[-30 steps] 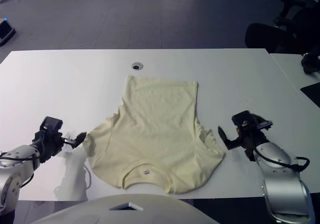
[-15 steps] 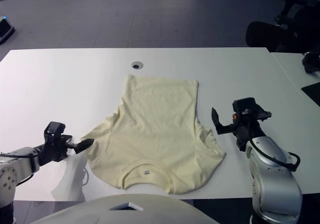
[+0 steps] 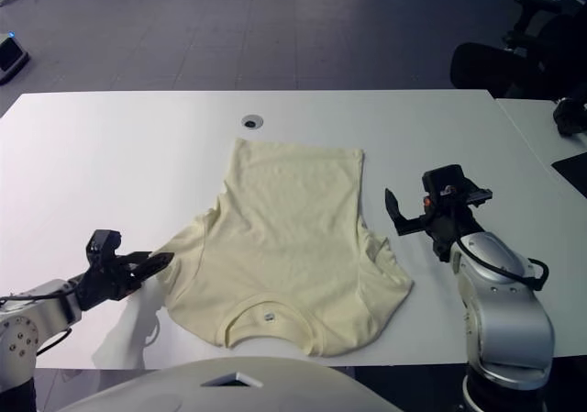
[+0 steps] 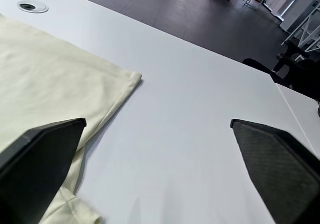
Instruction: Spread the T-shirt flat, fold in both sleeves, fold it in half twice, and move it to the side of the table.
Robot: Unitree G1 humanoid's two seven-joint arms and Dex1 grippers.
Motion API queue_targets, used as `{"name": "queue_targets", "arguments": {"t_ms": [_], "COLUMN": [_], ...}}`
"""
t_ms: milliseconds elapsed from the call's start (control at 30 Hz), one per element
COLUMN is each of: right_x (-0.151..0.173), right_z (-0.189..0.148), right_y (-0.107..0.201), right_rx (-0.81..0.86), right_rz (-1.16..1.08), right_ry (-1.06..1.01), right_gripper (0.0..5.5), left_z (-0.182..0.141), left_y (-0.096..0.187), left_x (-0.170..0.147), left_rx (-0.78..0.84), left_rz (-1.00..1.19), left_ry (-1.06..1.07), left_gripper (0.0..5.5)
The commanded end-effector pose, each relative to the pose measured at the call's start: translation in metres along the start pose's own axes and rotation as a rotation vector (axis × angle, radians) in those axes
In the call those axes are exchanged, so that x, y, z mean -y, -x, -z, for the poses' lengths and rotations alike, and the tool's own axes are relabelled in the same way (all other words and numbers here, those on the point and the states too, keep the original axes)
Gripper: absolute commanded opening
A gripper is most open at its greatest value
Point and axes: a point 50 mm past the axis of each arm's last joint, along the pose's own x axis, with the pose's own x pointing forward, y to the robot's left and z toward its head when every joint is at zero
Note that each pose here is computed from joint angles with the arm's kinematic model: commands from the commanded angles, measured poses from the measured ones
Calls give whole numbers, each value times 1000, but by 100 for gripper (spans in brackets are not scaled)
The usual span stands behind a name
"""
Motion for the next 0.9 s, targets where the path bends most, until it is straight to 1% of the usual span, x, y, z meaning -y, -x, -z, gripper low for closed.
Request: {"name": "queue_targets", "arguments": {"t_ms": [33, 167, 200, 300, 467, 600, 733, 900], "right_x": [0, -1, -1, -1, -2, -2, 0, 3], "right_z": [-2, -2, -2, -1, 0, 1, -1, -1], "right_y": [0, 0, -1, -1, -1, -2, -5, -7], "right_rx": [1, 0, 0, -3, -7, -9, -6, -5], "right_rz": [-7, -10, -11, -12, -12, -8, -3, 16], "right_ry": [12, 15, 16, 19, 25, 28, 37, 43], "right_gripper": [540, 540, 540, 540, 540, 540, 540, 540], "left_z": [17, 17, 17, 16, 12, 4, -10, -25], "left_y": [-1, -3, -4, -5, -9, -14, -19, -13], "left_x": [-5, -9, -9, -10, -14, -18, -29, -47], "left_rx": [-103, -105, -104, -93, -72, -45, 0, 38], "left_rz": [-33, -74, -78, -86, -117, -150, -211, -305], "left_ry": [37, 24, 23, 25, 31, 35, 31, 22], "left_gripper": [222, 167, 140, 95, 6, 2, 2, 2]}}
